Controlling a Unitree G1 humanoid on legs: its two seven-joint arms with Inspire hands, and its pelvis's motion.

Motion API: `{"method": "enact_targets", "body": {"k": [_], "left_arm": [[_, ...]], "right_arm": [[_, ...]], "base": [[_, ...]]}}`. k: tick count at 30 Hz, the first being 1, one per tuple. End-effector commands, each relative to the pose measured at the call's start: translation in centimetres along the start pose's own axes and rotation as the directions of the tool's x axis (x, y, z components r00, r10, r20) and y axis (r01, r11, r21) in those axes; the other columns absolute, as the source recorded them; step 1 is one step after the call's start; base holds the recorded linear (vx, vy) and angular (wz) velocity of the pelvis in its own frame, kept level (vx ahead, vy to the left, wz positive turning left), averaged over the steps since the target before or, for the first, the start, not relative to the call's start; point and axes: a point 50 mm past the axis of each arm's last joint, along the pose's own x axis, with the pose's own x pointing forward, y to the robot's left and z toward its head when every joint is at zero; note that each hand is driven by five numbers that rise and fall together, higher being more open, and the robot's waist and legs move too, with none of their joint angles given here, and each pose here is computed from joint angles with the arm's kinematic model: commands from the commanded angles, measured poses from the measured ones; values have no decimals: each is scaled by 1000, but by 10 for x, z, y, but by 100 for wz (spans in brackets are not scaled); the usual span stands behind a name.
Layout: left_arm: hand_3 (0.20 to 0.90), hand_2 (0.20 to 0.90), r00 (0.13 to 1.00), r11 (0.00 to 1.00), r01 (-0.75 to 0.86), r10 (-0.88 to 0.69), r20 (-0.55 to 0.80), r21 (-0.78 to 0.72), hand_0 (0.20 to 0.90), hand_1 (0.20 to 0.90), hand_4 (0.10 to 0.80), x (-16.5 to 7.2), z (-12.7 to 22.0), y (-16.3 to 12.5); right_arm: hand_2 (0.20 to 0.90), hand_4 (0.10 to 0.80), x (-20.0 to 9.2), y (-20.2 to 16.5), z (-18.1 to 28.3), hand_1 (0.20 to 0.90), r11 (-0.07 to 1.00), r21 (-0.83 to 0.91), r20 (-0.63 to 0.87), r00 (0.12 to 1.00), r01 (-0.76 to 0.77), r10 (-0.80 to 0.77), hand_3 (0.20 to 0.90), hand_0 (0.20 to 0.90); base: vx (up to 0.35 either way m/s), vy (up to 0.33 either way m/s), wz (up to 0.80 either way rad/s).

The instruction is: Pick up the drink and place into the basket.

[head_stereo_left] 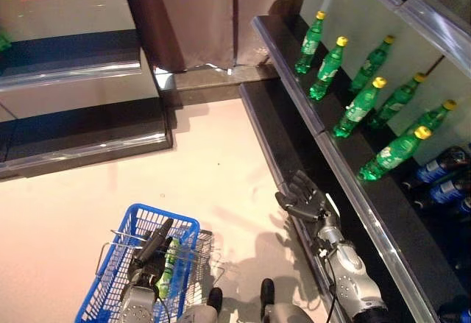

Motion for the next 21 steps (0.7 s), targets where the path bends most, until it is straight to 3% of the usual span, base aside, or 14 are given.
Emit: {"method": "enact_targets", "body": {"k": [1, 8, 21], "left_arm": [[200, 300, 897, 956, 291, -289, 335, 45, 300, 300, 100, 8, 57, -61], [200, 300, 934, 982, 180, -152, 325, -60, 300, 300, 100, 10, 47, -41], [200, 300, 916, 985, 157, -121, 382, -65, 300, 300, 100, 4, 53, -29]], "right_arm": [[900, 800, -1, -18, 20, 900, 999, -2, 134, 990, 35, -35, 900, 900], [900, 800, -3, -22, 18, 900, 999, -18, 111, 993, 33, -31, 900, 900], [900, 800, -2, -19, 17, 900, 998, -58, 84, 996, -1, 6, 900, 900]], "base": [[16, -5, -25], [21, 3, -26], [25, 25, -11]]}}
